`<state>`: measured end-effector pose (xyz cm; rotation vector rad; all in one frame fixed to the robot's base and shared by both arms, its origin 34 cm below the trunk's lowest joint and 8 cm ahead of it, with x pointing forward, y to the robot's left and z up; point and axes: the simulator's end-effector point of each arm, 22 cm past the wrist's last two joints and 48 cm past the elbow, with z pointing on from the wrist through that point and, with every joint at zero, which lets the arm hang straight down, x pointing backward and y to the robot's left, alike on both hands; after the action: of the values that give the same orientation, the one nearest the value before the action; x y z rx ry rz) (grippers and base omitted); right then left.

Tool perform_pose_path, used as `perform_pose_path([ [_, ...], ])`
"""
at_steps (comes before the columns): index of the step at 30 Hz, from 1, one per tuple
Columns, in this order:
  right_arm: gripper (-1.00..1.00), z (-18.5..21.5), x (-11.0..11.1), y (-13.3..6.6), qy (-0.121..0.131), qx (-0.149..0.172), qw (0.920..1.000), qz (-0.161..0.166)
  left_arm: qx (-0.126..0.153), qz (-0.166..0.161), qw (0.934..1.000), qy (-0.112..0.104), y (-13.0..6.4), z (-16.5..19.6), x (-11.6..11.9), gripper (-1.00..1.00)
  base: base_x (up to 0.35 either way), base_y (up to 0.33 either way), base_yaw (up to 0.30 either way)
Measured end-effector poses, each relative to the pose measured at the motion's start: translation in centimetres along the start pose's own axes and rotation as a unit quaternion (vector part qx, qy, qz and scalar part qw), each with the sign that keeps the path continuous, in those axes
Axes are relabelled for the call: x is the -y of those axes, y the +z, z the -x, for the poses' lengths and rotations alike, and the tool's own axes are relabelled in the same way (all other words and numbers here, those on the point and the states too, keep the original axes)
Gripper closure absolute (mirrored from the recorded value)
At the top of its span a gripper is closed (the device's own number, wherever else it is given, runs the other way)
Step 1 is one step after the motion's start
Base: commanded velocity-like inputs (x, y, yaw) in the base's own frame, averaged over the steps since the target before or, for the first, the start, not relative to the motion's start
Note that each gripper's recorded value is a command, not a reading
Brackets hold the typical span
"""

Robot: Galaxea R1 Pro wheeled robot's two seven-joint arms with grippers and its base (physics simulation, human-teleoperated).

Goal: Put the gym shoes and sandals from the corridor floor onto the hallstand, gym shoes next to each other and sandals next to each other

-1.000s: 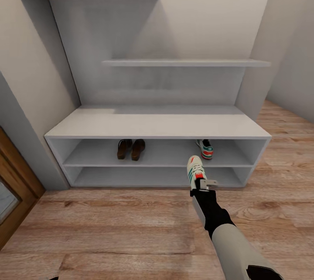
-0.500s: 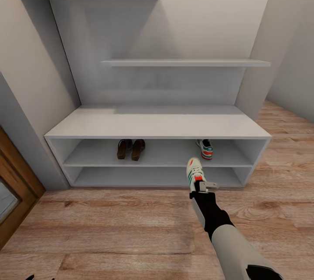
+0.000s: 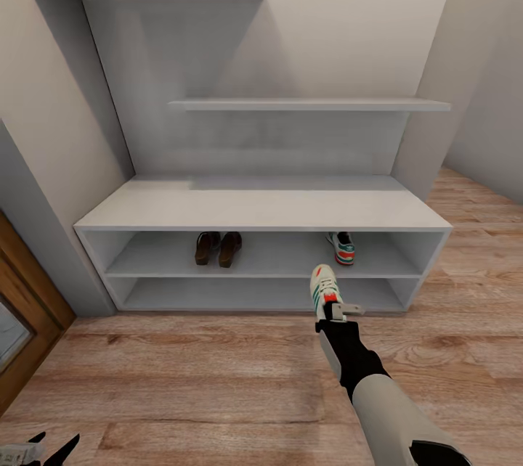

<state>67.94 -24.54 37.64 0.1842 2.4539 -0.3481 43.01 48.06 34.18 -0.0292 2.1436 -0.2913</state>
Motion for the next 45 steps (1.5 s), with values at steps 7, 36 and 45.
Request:
perform_pose_path([
  [7,1.0,0.0,0.0,0.0,0.0,0.0,1.0,0.0,-0.006,-0.001,1.0,-0.001,0.1,-0.2,0.1,-1.0,0.076,0.0,0.0],
  [36,1.0,-0.2,0.1,0.1,-0.001,-0.001,1.0,-0.002,-0.014,-0.005,0.9999,-0.008,0.2,-1.1,0.6,-1.0,0.143,0.0,0.0],
  [45,1.0,-1.2,-0.3,0.4,-0.001,-0.003,1.0,0.001,-0.015,-0.006,0.9998,-0.009,0.3,-1.2,0.7,-1.0,0.0,0.0,0.0],
])
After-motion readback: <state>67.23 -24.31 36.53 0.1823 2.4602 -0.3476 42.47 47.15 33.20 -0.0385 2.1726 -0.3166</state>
